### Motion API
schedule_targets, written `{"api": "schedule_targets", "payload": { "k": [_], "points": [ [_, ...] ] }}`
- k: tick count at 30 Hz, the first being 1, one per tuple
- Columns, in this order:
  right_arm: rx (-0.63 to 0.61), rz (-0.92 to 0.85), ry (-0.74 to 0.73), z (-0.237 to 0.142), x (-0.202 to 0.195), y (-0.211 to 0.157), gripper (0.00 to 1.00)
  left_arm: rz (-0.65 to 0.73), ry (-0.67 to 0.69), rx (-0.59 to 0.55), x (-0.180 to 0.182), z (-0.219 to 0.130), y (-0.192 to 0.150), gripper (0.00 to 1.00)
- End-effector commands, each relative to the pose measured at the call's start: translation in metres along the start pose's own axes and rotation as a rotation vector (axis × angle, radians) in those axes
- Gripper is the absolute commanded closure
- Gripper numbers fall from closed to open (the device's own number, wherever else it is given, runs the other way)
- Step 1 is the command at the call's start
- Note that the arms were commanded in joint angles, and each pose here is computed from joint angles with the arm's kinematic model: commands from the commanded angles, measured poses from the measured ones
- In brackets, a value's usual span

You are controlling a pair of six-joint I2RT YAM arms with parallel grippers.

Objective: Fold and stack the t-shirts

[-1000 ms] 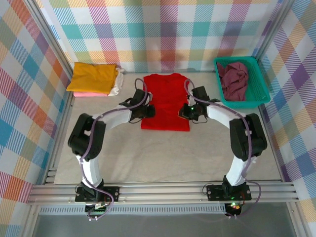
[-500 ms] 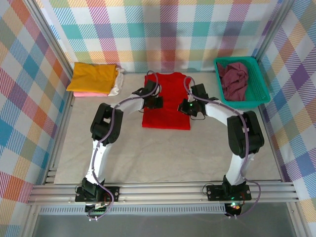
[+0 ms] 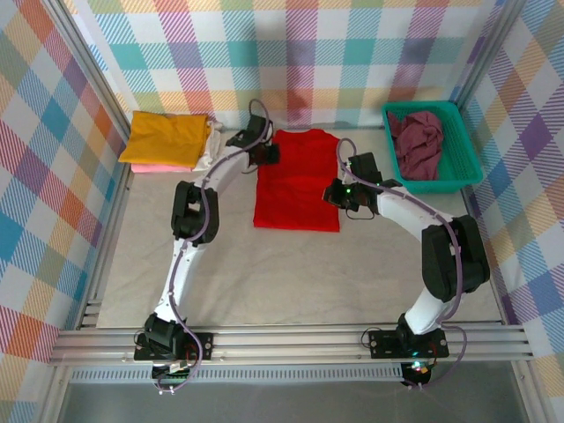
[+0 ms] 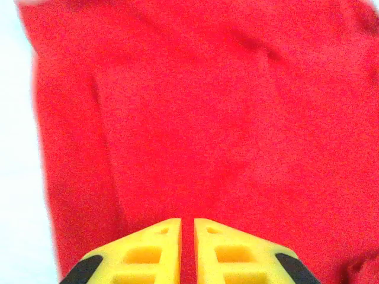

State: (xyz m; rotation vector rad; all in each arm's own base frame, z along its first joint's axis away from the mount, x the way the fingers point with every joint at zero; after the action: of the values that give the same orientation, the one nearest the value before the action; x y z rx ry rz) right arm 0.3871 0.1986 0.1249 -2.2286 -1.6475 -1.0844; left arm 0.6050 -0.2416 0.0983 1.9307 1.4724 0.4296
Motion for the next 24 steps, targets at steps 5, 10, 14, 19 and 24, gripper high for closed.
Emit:
{"api": "schedule_targets", "payload": {
  "k": [5,10,14,19,24],
  "points": [
    [0.026,-0.03,-0.052,0.013,-0.015,-0.006,1.0,-0.027,0.016,-0.112,0.006,-0.064,0.056,0.86],
    [0.103,-0.018,-0.007,0.029,-0.002,-0.003,1.0,-0.132,-0.079,-0.216,-0.017,-0.108,0.024,0.83],
    [0.178,0.069,0.085,0.036,0.011,-0.009,1.0,-0.207,-0.173,-0.184,-0.034,-0.123,-0.042,0.87],
    [0.23,0.142,0.157,0.034,0.008,-0.032,1.0,-0.229,-0.306,-0.107,-0.065,-0.123,-0.107,0.92],
    [0.227,0.168,0.116,0.039,-0.013,-0.044,1.0,-0.254,-0.3,0.016,-0.066,-0.099,-0.158,1.0]
  ]
}}
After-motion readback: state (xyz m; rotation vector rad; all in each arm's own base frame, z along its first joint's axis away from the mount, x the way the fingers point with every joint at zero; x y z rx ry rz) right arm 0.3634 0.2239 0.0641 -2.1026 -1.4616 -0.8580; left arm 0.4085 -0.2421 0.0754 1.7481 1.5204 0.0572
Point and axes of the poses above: each hand's point on the last joint's axis, 136 mm out from that joint toward the fingers, its own z axis out along the fingers, its own x axis along the line the jaws close on, y = z × x, the point moved 1 cm from there along -z, back along the fingers, and after that the axes turned 9 degrees about z, right-handed, at the moved point
